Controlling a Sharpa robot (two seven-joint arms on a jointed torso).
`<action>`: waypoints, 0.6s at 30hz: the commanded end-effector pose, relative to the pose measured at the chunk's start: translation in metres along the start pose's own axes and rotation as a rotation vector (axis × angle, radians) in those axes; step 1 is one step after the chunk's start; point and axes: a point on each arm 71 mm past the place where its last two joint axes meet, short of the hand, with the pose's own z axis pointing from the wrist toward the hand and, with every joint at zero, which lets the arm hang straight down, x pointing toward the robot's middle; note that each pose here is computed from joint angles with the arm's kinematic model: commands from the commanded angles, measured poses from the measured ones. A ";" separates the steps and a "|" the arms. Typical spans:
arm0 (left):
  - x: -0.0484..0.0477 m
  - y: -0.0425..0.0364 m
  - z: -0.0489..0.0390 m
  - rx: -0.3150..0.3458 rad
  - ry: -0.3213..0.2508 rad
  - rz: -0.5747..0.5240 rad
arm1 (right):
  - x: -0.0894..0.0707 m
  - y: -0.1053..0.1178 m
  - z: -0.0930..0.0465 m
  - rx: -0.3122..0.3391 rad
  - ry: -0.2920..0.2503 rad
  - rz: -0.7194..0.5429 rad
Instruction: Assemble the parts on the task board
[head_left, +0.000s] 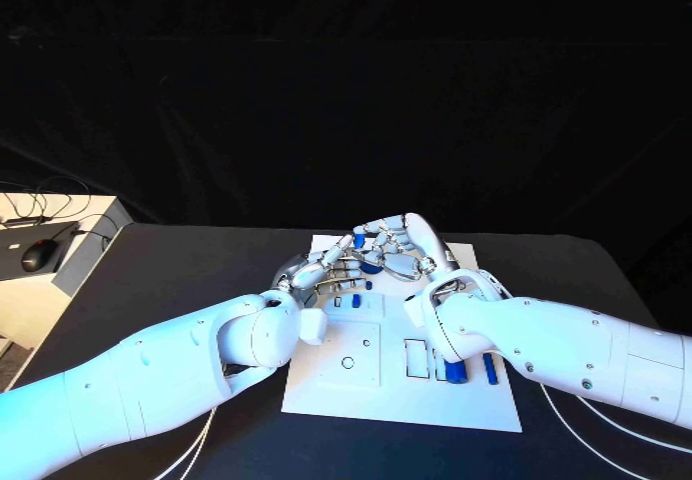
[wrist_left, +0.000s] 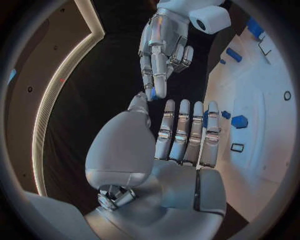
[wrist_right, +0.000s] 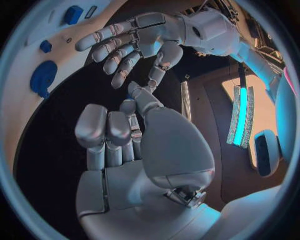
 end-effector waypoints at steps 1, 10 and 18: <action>0.0057 -0.0015 0.0002 0.019 0.052 0.010 | 0.003 0.001 0.000 0.000 0.024 0.014; 0.0093 -0.0027 -0.0002 0.032 0.089 0.000 | 0.005 0.001 0.000 0.004 0.037 0.022; 0.0103 -0.0036 -0.0003 0.041 0.101 -0.004 | 0.006 0.001 0.000 0.006 0.047 0.025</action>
